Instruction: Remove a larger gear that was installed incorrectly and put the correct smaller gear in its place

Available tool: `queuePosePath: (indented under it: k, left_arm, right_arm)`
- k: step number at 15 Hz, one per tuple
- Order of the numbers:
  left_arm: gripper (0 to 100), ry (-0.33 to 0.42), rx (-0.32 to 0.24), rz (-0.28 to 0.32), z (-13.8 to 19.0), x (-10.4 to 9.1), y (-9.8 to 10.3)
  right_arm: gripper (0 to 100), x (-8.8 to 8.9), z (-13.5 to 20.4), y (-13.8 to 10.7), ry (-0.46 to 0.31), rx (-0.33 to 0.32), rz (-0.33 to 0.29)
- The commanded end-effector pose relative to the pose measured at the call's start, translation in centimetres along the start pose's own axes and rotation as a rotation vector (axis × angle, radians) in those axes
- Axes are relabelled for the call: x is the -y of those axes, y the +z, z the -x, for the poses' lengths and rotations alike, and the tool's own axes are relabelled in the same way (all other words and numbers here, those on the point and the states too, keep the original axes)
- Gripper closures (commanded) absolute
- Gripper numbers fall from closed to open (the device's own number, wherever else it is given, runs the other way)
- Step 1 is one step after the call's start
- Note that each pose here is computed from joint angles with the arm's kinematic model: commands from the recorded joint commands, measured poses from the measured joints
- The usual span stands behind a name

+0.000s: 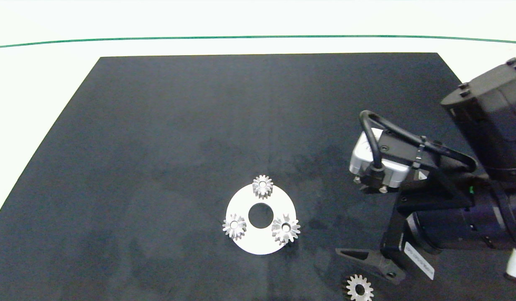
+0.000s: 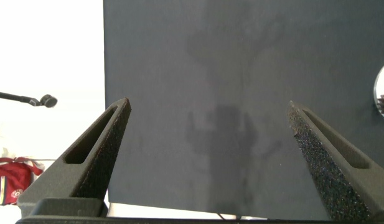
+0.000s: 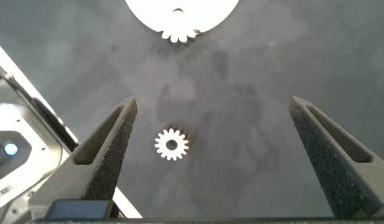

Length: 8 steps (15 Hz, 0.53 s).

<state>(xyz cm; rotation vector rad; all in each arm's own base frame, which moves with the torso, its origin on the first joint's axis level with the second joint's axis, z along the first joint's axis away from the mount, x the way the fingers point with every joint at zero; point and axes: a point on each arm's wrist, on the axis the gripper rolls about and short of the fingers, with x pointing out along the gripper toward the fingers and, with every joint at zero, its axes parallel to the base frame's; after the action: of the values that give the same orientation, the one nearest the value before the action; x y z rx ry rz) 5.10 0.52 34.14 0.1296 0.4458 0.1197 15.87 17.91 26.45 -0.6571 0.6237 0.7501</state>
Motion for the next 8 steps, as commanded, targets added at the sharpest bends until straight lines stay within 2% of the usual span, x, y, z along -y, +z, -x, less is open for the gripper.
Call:
queuePosePath:
  k: [1, 4, 8]
  left_arm:
    - [0, 0.004, 0.017, 0.001, 0.9, 0.0, -0.4]
    - [0, 0.004, 0.027, 0.0, 1.2, 0.0, -0.5]
    - [0, 0.004, 0.03, 0.0, 1.2, 0.0, -0.5]
  right_arm:
    - [0, -1.2, -3.1, 1.5, -0.004, -0.079, 0.071]
    - [0, -1.5, -5.5, 2.4, -0.015, -0.119, 0.087]
    - [0, -2.3, -8.1, 3.6, -0.002, -0.13, 0.098]
